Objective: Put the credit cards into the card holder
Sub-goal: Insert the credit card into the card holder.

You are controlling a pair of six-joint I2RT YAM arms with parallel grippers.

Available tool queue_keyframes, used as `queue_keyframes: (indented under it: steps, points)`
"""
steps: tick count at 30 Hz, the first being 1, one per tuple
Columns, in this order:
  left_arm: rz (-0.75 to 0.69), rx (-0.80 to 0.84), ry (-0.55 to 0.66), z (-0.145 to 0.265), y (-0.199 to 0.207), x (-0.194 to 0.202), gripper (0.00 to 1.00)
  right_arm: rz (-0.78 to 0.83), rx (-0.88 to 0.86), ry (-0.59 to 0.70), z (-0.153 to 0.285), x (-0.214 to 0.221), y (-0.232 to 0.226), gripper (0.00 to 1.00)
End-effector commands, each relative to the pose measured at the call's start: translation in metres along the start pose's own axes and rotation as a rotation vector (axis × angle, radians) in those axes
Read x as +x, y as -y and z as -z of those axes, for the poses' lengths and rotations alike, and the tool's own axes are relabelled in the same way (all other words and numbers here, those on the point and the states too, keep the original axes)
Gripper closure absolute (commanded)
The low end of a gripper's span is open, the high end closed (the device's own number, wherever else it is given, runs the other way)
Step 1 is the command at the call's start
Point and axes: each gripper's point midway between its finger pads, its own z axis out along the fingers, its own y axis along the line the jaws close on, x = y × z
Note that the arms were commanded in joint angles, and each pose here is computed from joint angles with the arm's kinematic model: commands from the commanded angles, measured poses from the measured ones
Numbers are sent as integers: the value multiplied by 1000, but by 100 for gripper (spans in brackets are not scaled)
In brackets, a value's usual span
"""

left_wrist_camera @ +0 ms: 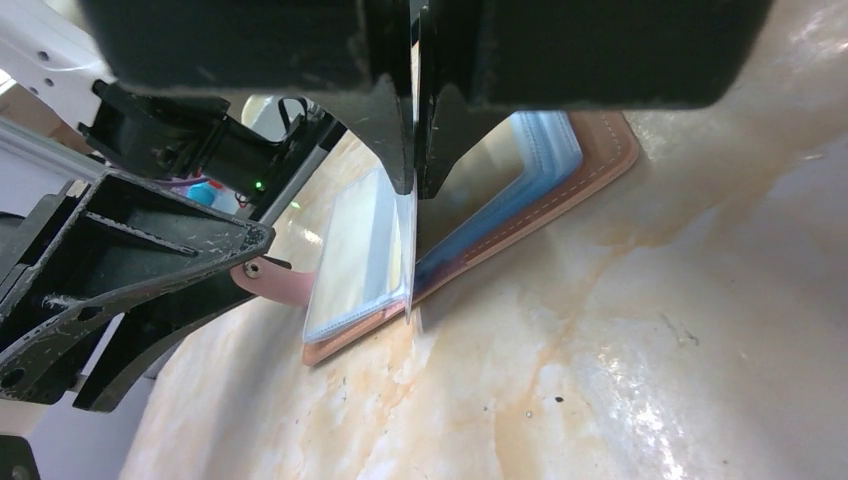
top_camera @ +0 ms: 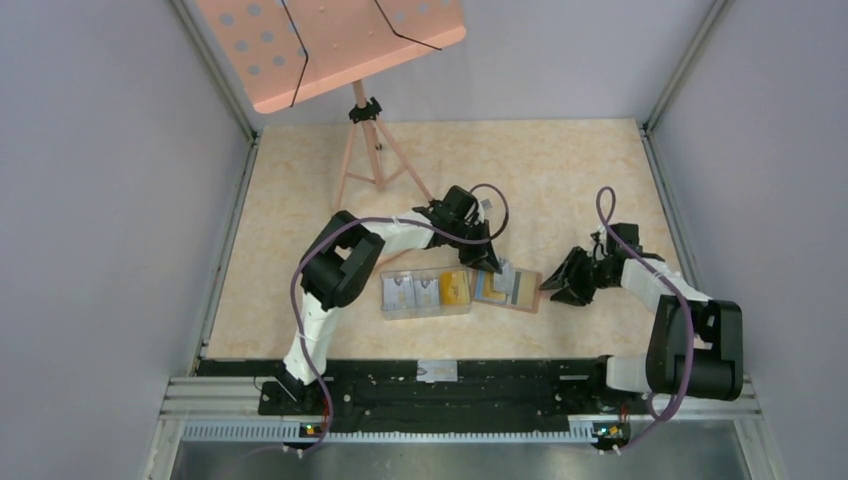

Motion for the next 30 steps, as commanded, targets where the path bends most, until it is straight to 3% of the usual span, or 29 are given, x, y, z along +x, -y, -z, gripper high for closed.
queue_keyframes:
  steps: [1, 8, 12, 21, 30]
  points:
    - [-47, -86, 24, 6, -6, -8, 100, 9, 6, -1, -3, -2, 4, 58]
    - [-80, -124, 28, 10, -2, -13, 100, 3, 7, -12, -5, -2, 4, 61]
    - [-78, -119, 15, 7, 0, -10, 100, 2, 5, -25, -6, -1, 4, 68]
    - [-34, 18, -29, -8, 24, -3, 100, -7, -10, -56, -13, 0, 5, 82]
    - [23, 57, -56, -5, 30, 10, 100, -19, -24, -72, -17, 2, 4, 88]
